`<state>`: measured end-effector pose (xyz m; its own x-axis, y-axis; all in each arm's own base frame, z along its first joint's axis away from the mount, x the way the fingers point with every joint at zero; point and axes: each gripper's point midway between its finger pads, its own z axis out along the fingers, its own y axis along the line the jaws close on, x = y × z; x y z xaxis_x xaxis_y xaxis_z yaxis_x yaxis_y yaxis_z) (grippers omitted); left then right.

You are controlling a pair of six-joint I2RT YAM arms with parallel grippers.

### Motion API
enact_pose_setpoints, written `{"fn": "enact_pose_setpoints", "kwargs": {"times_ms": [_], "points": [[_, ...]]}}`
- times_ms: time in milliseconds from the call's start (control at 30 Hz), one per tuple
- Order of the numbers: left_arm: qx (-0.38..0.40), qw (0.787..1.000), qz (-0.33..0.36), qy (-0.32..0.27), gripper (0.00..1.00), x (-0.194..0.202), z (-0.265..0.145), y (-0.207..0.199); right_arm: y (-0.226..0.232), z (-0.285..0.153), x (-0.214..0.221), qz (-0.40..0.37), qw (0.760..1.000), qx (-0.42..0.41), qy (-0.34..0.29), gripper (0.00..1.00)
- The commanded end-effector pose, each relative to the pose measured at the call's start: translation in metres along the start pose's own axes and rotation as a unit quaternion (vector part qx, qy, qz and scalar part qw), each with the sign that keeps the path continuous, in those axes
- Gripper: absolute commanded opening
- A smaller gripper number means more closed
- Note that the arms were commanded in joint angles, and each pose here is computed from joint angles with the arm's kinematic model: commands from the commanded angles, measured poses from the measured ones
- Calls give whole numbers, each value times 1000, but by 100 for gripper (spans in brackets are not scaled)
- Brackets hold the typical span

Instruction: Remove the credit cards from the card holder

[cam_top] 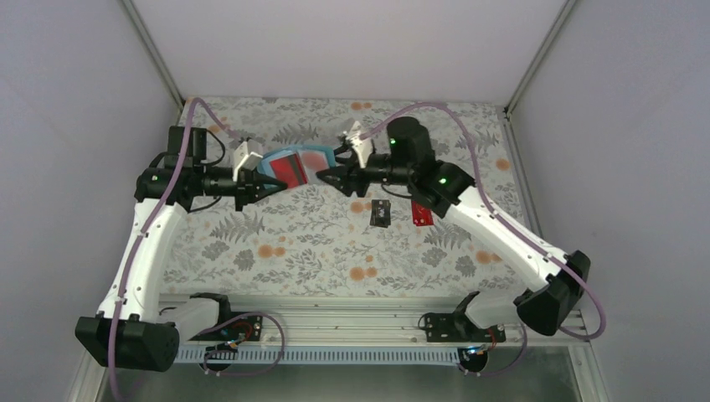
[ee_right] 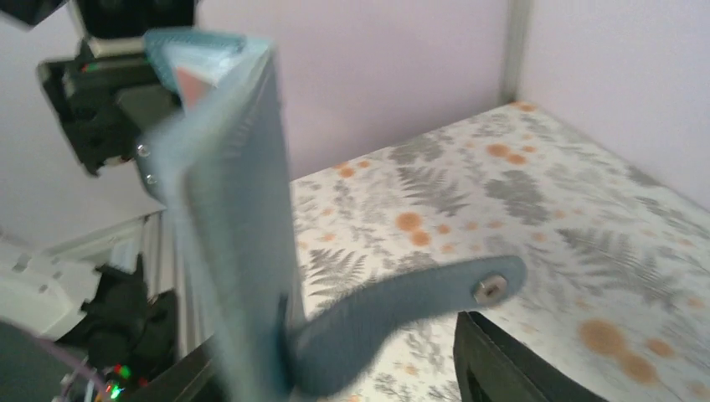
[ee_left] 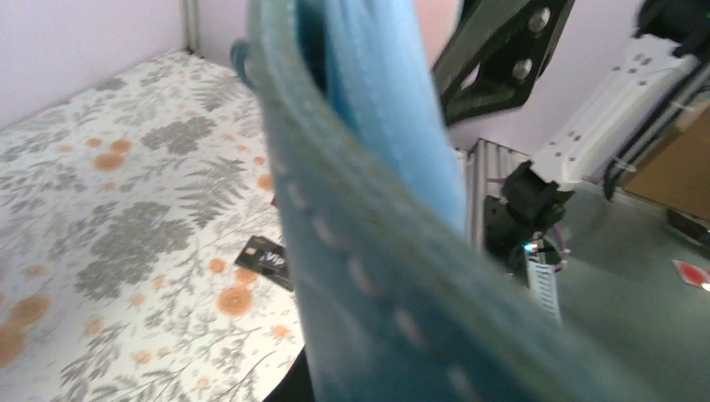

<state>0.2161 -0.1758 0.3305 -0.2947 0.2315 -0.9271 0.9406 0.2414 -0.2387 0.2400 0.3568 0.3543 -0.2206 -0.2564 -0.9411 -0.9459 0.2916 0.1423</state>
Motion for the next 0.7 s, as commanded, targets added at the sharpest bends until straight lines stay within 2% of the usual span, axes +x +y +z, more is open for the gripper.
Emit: {"fn": "enact_pose_setpoints", "kwargs": {"times_ms": [0,67,133,200,300,367,433,533,667], "points": [[-75,997,-20,9,2,4,-5,30,-24,-51,-33,3,995,74,-68,60],[-112,993,-30,23,2,11,-6,46,-13,-69,-47,-19,993,72,-95,64],[-124,991,-33,26,2,12,-7,51,12,-82,-58,-43,992,24,-115,66],[-128,991,-33,27,2,13,-8,53,41,-85,-62,-62,989,-53,-124,66],[-127,991,-33,26,2,12,-8,52,88,-75,-58,-80,970,-198,-120,65],[-120,992,-30,24,2,12,-8,49,104,-55,-55,-78,960,-245,-109,64],[-102,994,-26,19,2,10,-7,41,101,-34,-55,-64,962,-250,-92,56],[-47,999,-10,0,2,5,-5,18,65,-13,-52,-32,981,-171,-80,46],[-1,1000,10,-16,3,1,-5,-3,37,-8,-44,3,986,-145,-77,39]]}}
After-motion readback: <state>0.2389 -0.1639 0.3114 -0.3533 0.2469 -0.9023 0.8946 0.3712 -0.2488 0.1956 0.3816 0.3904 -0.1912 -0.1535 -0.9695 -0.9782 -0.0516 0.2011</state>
